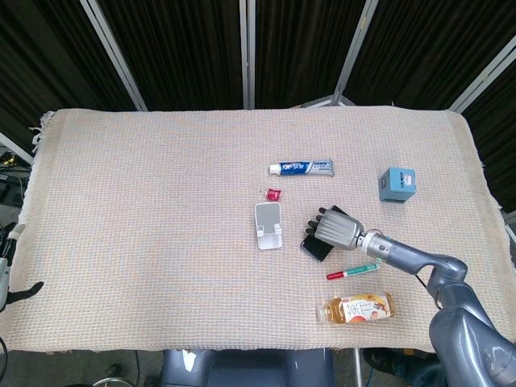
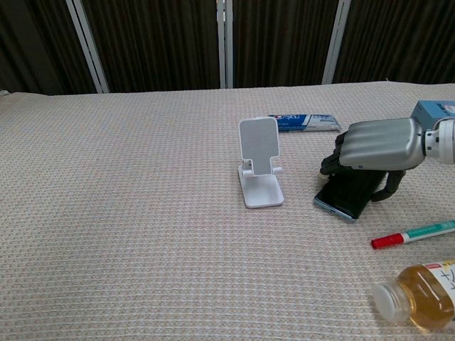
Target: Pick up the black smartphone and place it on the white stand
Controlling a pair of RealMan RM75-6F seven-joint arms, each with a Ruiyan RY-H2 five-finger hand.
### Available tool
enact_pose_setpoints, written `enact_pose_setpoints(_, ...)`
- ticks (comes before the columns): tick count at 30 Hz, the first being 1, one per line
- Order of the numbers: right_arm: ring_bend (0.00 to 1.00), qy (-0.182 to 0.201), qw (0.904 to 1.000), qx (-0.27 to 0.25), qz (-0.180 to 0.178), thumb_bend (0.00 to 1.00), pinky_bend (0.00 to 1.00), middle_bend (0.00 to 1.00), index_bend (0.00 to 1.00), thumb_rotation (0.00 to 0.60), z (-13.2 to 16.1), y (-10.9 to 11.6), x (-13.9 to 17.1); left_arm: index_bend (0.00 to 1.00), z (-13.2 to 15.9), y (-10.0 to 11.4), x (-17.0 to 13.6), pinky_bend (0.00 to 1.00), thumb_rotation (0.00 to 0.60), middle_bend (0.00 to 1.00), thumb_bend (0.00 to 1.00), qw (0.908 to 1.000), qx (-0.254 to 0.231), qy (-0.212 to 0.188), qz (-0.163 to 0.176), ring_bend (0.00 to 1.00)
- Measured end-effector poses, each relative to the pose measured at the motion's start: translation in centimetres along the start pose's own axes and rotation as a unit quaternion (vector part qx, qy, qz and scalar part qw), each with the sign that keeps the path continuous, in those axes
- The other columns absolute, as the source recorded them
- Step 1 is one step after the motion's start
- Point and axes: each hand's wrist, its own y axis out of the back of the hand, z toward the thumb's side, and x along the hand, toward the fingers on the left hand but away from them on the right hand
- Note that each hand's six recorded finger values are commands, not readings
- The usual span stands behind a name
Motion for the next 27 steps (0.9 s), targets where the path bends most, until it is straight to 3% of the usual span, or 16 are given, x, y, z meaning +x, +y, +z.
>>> enact_pose_setpoints(10,0.49,-0.017,0.9960,0.073,-0.049,0.36,0.40,0.58,0.60,0.600,-2.2,2.4,2.8,0.00,0.8,1.0,-0.6,0.00,0.600,0.00,0.00,0.9995,-0.020,-0.021,0.010,0.00)
enact_pose_setpoints(16,0.49,-0.027,0.9803,0.179,-0.078,0.36,0.40,0.57,0.60,0.600,-3.3,4.8,4.5,0.00,1.5,2.0,-1.3,0.00,0.600,0.00,0.00,0.9983,-0.036,-0.043,0.018,0.00)
enact_pose_setpoints(21,0.49,-0.040,0.9570,0.263,-0.115,0.36,0.40,0.57,0.59,0.600,-2.9,8.0,5.2,0.00,2.0,2.4,-1.9,0.00,0.600,0.00,0.00,0.9968,-0.054,-0.058,0.010,0.00)
enact_pose_setpoints(27,0.49,-0.063,0.9079,0.386,-0.151,0.36,0.40,0.56,0.58,0.600,-1.4,12.2,3.9,0.00,2.0,2.2,-1.5,0.00,0.600,0.00,0.00,0.9976,-0.045,-0.052,0.004,0.00)
